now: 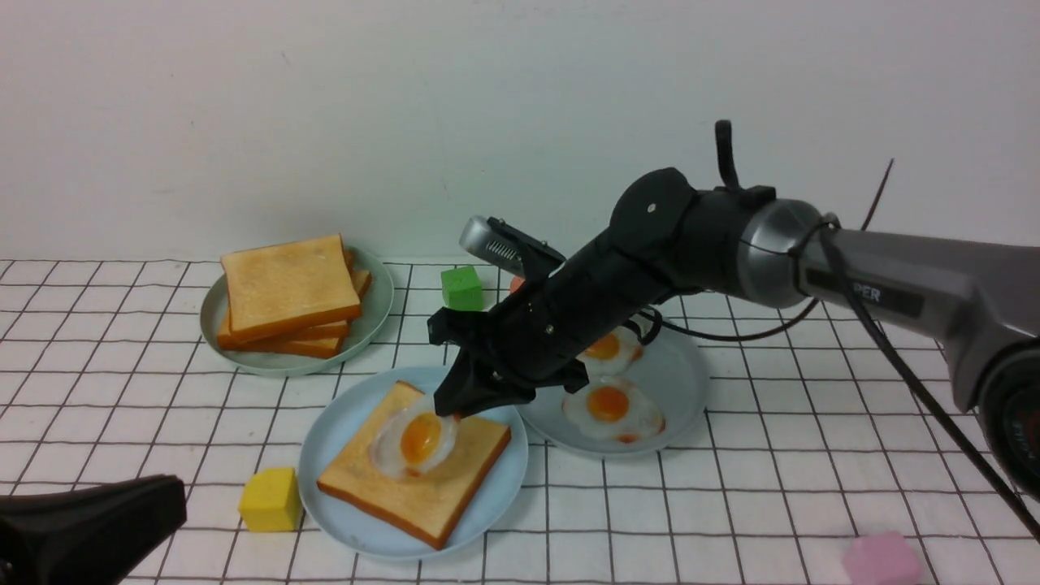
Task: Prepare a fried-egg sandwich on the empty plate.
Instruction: Use the right arm to place the fried egg on the slice of bread in the middle, then use the left arm to grab a slice of bread
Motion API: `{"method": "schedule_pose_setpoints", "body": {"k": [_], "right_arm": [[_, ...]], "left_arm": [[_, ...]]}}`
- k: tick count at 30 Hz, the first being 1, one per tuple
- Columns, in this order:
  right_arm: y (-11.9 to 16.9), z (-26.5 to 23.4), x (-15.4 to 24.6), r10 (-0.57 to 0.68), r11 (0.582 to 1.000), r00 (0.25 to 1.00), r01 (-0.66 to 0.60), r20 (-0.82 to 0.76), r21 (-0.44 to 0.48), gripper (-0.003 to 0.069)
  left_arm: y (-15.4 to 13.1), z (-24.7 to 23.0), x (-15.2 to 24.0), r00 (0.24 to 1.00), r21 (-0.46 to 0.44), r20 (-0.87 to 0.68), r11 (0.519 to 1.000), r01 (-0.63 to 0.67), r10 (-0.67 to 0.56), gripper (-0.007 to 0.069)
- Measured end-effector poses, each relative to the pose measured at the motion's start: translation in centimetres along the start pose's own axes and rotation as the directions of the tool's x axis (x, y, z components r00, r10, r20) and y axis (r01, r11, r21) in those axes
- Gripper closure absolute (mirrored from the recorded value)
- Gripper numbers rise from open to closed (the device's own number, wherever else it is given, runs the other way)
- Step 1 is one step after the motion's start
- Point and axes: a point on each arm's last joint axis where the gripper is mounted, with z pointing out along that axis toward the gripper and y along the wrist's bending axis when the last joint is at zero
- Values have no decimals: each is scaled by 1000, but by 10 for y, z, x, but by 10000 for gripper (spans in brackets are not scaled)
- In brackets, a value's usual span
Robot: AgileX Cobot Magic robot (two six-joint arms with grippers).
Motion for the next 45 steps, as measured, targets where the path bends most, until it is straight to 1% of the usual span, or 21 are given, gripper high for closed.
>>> {"method": "schedule_pose_setpoints", "body": {"k": [3, 5, 8, 10, 12, 15, 17, 19, 20, 22, 24, 25, 27, 32, 33, 36, 37, 40, 41, 43, 45], "right_arm": [[-3, 3, 0, 24, 1000, 1000, -24, -5, 5, 562], [-5, 3, 1, 36, 999, 999, -35, -10, 27, 516], [-10, 1, 3, 12, 996, 999, -9, -39, 88, 387], [-12, -1, 4, 1, 994, 999, 4, -50, 109, 345], [-12, -17, 3, -43, 986, 996, 54, -73, 157, 245], [-9, -47, 0, -84, 975, 993, 98, -77, 198, 204], [-4, -63, 1, -112, 967, 990, 129, -89, 219, 207], [15, -108, 11, -196, 929, 971, 229, -139, 291, 277], [15, -108, 12, -192, 929, 970, 229, -148, 290, 277], [38, -151, 35, -272, 877, 948, 315, -166, 362, 423], [48, -169, 46, -298, 859, 942, 334, -152, 387, 494], [58, -188, 65, -317, 843, 939, 343, -134, 414, 582], [66, -207, 83, -337, 833, 937, 343, -93, 434, 653], [80, -254, 133, -408, 827, 911, 346, 51, 444, 669], [81, -266, 148, -429, 824, 899, 350, 86, 445, 666], [78, -281, 176, -457, 820, 879, 356, 137, 449, 662], [77, -283, 180, -460, 819, 876, 357, 143, 449, 661], [73, -294, 203, -490, 815, 847, 362, 204, 452, 657], [73, -295, 205, -493, 814, 844, 363, 209, 454, 657], [69, -298, 211, -506, 802, 835, 366, 214, 472, 655], [68, -298, 212, -509, 798, 835, 366, 210, 479, 655]], "left_arm": [[0, 0, 0, 1000, -1, -1, 1000, 0, 0, 638], [0, 0, 0, 1000, -1, -2, 1000, 0, 0, 638], [0, 0, 1, 1000, -3, -7, 1000, 0, 0, 638], [0, 0, 1, 1000, -5, -12, 1000, 0, 0, 638], [1, 0, 3, 999, -13, -33, 1000, 0, 0, 638], [2, 1, 6, 998, -26, -69, 1000, 3, -5, 638], [3, 3, 8, 995, -37, -95, 999, 11, -14, 637], [4, 12, 12, 984, -70, -175, 997, 32, -43, 637], [4, 13, 12, 982, -74, -182, 997, 36, -49, 637], [3, 27, 10, 958, -117, -276, 992, 48, -79, 637], [1, 37, 4, 944, -136, -319, 990, 44, -86, 637], [-1, 50, -5, 930, -154, -357, 988, 28, -82, 637], [-3, 65, -14, 920, -168, -386, 986, 4, -69, 638], [8, 117, -36, 890, -241, -450, 969, -47, -69, 638], [21, 134, -44, 882, -277, -464, 959, -56, -82, 638], [50, 169, -60, 864, -301, -497, 950, -78, -87, 638], [54, 174, -62, 861, -301, -501, 950, -80, -86, 638], [98, 222, -81, 842, -268, -538, 954, -131, -36, 638], [100, 224, -82, 840, -258, -543, 956, -142, -22, 638], [127, 252, -85, 806, -220, -592, 957, -189, 23, 638], [137, 262, -85, 790, -209, -613, 956, -205, 36, 638]]}}
